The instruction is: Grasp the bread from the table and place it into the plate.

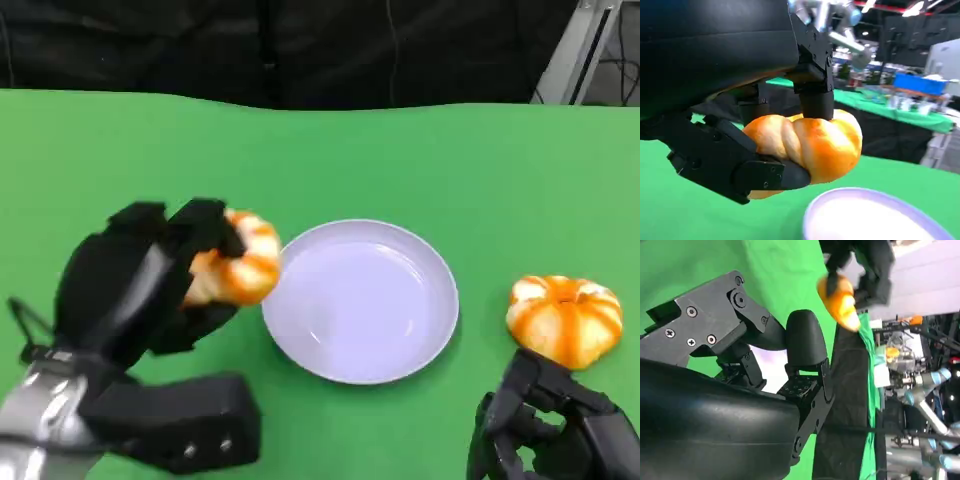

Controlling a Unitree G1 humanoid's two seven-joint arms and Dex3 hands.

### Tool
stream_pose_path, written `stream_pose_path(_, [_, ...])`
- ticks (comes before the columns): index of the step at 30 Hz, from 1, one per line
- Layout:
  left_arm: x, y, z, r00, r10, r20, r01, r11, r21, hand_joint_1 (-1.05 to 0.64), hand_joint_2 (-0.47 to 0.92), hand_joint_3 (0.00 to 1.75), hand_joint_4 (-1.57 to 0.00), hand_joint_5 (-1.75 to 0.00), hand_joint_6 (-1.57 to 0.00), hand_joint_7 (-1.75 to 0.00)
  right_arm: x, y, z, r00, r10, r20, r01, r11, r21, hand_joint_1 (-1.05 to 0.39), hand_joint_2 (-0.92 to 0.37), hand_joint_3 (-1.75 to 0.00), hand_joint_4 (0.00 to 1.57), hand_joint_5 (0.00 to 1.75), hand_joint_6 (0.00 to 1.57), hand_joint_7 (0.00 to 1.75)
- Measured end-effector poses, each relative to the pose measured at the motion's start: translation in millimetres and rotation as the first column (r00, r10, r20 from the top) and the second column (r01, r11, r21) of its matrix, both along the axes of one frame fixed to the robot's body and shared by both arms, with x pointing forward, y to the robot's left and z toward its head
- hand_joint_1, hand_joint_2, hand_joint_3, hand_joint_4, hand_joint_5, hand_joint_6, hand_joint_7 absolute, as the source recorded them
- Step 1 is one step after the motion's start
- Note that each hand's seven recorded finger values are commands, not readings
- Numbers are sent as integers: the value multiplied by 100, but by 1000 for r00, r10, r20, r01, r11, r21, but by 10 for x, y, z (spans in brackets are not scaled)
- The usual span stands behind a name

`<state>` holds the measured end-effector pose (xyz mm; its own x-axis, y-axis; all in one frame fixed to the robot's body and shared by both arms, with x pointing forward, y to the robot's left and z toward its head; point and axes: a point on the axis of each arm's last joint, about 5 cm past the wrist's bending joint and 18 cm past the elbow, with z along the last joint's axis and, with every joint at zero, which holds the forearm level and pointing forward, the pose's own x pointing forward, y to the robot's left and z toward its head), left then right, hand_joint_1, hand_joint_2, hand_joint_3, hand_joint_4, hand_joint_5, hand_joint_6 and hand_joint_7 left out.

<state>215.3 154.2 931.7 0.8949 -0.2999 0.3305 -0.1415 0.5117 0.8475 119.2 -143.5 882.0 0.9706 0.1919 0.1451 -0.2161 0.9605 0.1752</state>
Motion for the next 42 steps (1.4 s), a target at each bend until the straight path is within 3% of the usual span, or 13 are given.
stream_pose_path(7, [200, -344, 153, 995, -100, 26, 100, 995, -20, -11, 56, 97, -74, -175, -64, -175, 3, 8, 9, 1000, -10, 2, 10, 1000, 1, -12, -57, -122, 85, 175, 68, 168])
stream_pose_path(17, [375, -715, 10, 984, -168, -56, 167, 986, -22, -4, 62, 74, -72, -175, -57, -175, -3, 37, 24, 1000, -16, 7, 16, 1000, 13, -12, -56, -124, 85, 175, 70, 168])
stream_pose_path(22, [399, -848, -137, 979, -170, -110, 169, 985, -17, -4, 67, 72, -72, -175, -55, -175, -10, 44, 30, 1000, -23, 7, 23, 1000, 6, -12, -56, -124, 85, 175, 70, 168])
stream_pose_path(24, [406, -880, -180, 975, -177, -134, 177, 984, -12, -4, 70, 57, -72, -175, -58, -175, -13, 50, 37, 1000, -21, 9, 21, 1000, 5, -11, -55, -125, 85, 175, 71, 168])
stream_pose_path(25, [417, -893, -197, 973, -181, -145, 182, 983, -8, -6, 78, 42, -70, -174, -67, -160, -12, 52, 40, 1000, -21, 10, 21, 1000, 6, -11, -55, -126, 85, 175, 71, 168])
stream_pose_path(27, [424, -905, -240, 963, -211, -169, 211, 977, -16, -10, 89, 34, -74, -150, -85, -110, -12, 53, 42, 1000, -20, 11, 20, 1000, 6, -12, -54, -126, 85, 175, 71, 168])
stream_pose_path(28, [421, -907, -265, 953, -237, -187, 235, 971, -33, -17, 90, 38, -70, -134, -81, -91, -12, 53, 43, 1000, -20, 11, 20, 1000, 6, -12, -54, -127, 85, 175, 70, 168])
stream_pose_path(30, [412, -907, -295, 934, -280, -223, 274, 960, -60, -41, 92, 50, -68, -57, -69, -31, -12, 52, 43, 1000, -21, 11, 21, 1000, 6, -11, -54, -127, 85, 175, 71, 168])
stream_pose_path(31, [411, -900, -299, 923, -298, -245, 292, 954, -60, -59, 92, 57, -48, -25, -53, -13, -12, 52, 43, 1000, -21, 11, 21, 1000, 6, -11, -54, -127, 85, 175, 71, 168])
stream_pose_path(33, [410, -866, -306, 897, -330, -295, 338, 941, -28, -76, 92, 64, -24, -5, -36, -3, -12, 52, 47, 1000, -21, 13, 21, 1000, 6, -11, -54, -127, 85, 175, 71, 168])
stream_pose_path(35, [415, -810, -320, 878, -336, -341, 362, 932, 13, -87, 92, 69, -9, -1, -25, -1, -13, 52, 47, 1000, -22, 12, 22, 1000, 6, -11, -54, -127, 84, 175, 71, 168])
stream_pose_path(39, [416, -753, -328, 866, -335, -371, 382, 922, 57, -101, 92, 84, 0, 0, -4, 0, -16, 51, 45, 1000, -23, 8, 23, 1000, 6, -12, -54, -127, 84, 175, 70, 168])
stream_pose_path(42, [417, -719, -308, 871, -331, -364, 389, 916, 98, -104, 92, 88, 0, 0, -1, 0, -16, 51, 45, 1000, -23, 8, 23, 1000, 6, -12, -54, -127, 84, 175, 70, 168])
